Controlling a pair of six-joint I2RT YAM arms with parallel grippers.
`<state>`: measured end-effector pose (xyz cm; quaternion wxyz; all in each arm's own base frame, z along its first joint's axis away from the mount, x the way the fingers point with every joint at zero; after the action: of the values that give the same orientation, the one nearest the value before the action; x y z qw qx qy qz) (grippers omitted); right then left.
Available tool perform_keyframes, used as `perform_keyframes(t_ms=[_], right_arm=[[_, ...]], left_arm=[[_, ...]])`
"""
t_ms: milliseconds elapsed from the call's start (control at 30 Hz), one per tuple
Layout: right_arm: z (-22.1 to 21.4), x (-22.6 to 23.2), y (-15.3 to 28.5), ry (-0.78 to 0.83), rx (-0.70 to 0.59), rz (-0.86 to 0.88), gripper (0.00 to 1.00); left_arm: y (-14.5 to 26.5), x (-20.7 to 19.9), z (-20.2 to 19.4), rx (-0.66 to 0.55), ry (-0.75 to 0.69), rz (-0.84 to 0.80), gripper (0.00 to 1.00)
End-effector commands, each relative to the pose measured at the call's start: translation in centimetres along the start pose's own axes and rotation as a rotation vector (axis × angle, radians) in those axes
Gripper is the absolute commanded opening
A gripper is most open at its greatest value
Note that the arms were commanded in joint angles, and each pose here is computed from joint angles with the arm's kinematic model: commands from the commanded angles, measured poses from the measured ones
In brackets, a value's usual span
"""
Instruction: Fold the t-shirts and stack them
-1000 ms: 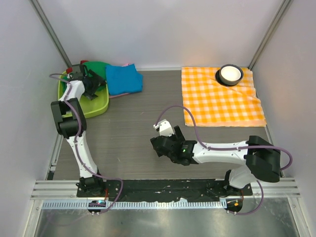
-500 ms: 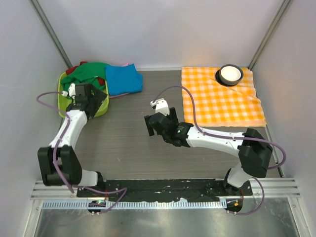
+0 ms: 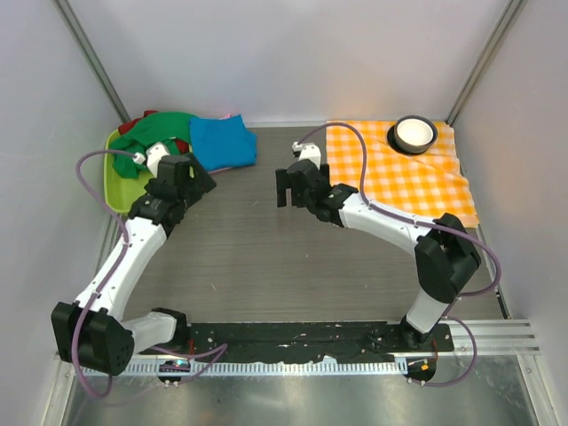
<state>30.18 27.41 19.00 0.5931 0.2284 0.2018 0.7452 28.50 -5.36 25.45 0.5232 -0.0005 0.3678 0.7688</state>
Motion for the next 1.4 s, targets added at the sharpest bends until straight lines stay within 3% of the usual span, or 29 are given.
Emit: perform_keyframes(t_ms=[0,67,233,400,633,833,1000,1033,1233,1367], right_arm=[[4.1,0.3,0.9,-0.082,-0.079,0.099,1.0],[4.7,-0.4,1.1,-0.093,-0.056,0.078,1.0],[6.9,-2.6,2.2,-0.079,-0.15,-0.081,1.0],[9.0,-2.2,-0.6,-0.051,-0.145,-0.061,0.99],[14.0,2.3,-8.5,-0.107,-0.123,0.163,1.0],[14.6,7.6,-14.0,-0.194,-0.147,0.487,1.0],[14.3,10.0,-15.4,-0.334,-0.171,0.788,1.0],[15.1,10.4,-15.2,-0.344,-0.236,0.855,1.0],[14.5,11.4,-15.7,-0.407,-0.306,1.052,1.0],[14.0,11.4,-17.0,-0.456,-0.36,1.083,1.0]], left_arm=[[2.2,-1.3,-0.7,-0.016,-0.156,-0.037,1.0],[2.6,-1.9,-2.0,-0.009,-0.21,-0.046,1.0],[3.1,-3.6,-4.6,-0.021,-0.282,-0.09,1.0],[2.7,-5.1,-7.2,0.004,-0.307,-0.124,1.0],[2.7,-5.3,-8.7,-0.005,-0.298,-0.139,1.0],[2.2,-3.4,-10.1,-0.01,-0.264,-0.12,1.0],[2.1,-2.0,-10.6,-0.037,-0.247,-0.112,1.0],[2.1,-1.9,-10.7,-0.039,-0.25,-0.114,1.0],[2.0,-1.7,-10.8,-0.038,-0.267,-0.116,1.0],[1.8,-1.7,-11.1,-0.036,-0.267,-0.118,1.0]])
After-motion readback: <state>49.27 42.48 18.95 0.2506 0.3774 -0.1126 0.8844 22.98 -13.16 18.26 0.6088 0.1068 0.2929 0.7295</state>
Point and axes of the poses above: each gripper's point midway between its finger pads, its own y axis back along the fingers, its own x axis along the line the jaws close on, z = x × y, the point moved 8 cm from there along y, back along the fingers, and after that the axes turned 1 degree about -y, right-handed, at the moved point
